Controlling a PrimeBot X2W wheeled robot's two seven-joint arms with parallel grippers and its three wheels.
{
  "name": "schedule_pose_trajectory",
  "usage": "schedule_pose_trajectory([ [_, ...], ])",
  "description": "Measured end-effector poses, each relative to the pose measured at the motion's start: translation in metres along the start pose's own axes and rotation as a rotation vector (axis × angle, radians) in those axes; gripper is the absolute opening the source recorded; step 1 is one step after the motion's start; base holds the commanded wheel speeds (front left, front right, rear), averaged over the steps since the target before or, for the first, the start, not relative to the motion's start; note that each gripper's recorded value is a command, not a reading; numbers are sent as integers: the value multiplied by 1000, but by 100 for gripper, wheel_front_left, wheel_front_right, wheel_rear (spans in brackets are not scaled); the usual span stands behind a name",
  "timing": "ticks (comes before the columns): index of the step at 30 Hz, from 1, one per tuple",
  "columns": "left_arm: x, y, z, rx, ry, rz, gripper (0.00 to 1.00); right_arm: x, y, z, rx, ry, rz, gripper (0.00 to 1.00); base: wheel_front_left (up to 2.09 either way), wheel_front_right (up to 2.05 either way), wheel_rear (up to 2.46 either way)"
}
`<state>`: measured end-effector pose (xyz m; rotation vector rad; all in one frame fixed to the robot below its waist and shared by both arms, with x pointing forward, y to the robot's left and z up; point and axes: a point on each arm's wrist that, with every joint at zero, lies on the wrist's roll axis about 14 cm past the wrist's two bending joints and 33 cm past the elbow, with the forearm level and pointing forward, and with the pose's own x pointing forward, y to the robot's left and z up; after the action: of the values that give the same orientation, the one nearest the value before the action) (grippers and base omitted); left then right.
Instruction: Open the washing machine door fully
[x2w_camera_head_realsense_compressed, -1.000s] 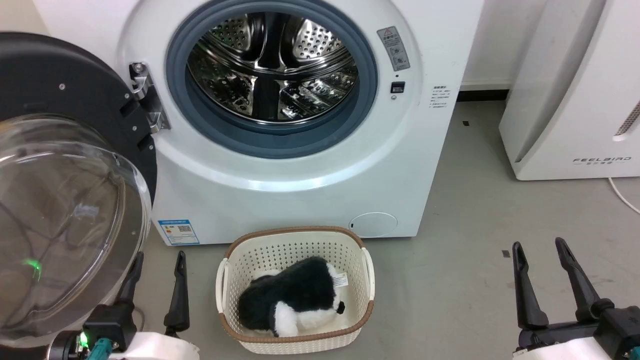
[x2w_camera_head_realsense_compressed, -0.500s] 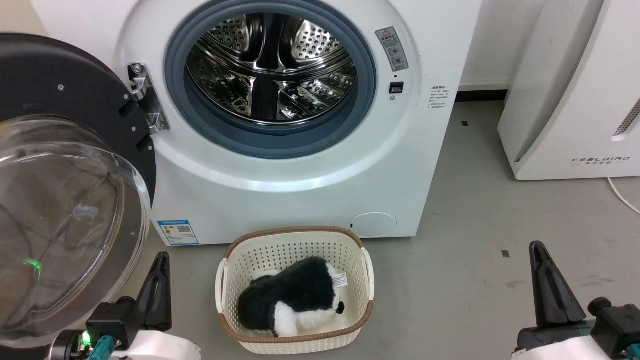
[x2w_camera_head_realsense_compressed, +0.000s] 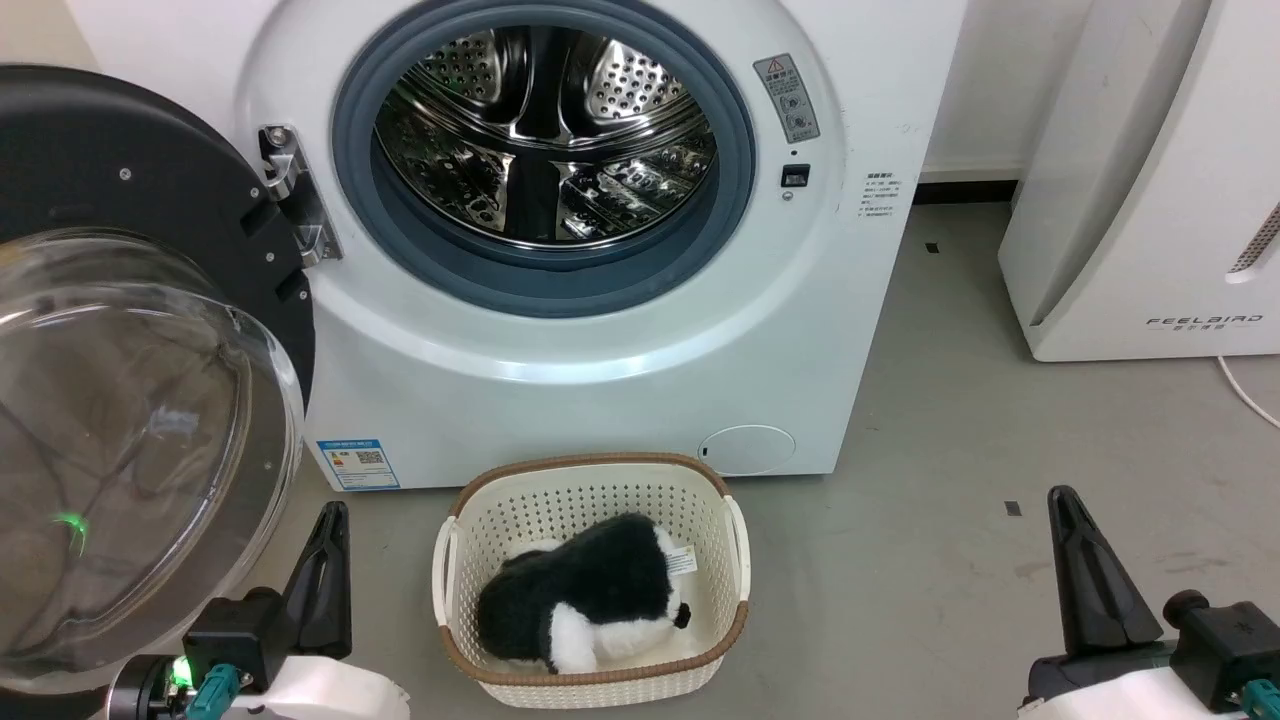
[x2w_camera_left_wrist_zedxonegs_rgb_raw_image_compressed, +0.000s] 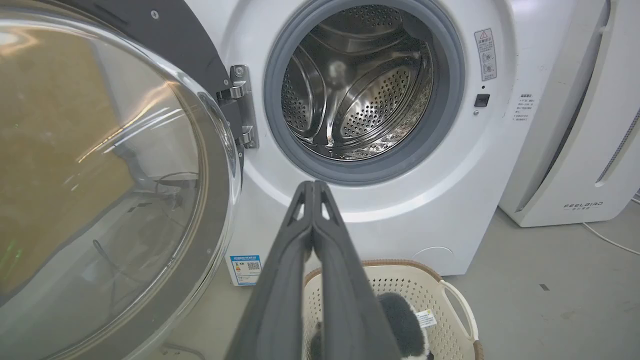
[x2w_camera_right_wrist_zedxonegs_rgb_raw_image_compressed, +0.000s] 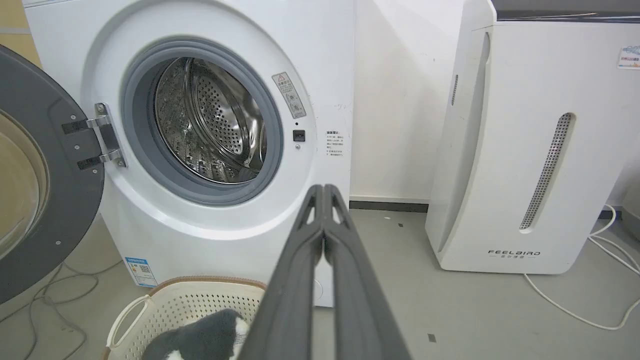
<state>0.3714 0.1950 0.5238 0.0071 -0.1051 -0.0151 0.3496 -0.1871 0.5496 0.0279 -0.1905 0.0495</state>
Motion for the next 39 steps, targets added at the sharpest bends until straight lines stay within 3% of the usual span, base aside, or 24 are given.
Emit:
schedule_pose_trajectory([
  [39,0,-7,-1,16,47,2,0,6,10,-12,-27,79,34,0,0,0,0],
])
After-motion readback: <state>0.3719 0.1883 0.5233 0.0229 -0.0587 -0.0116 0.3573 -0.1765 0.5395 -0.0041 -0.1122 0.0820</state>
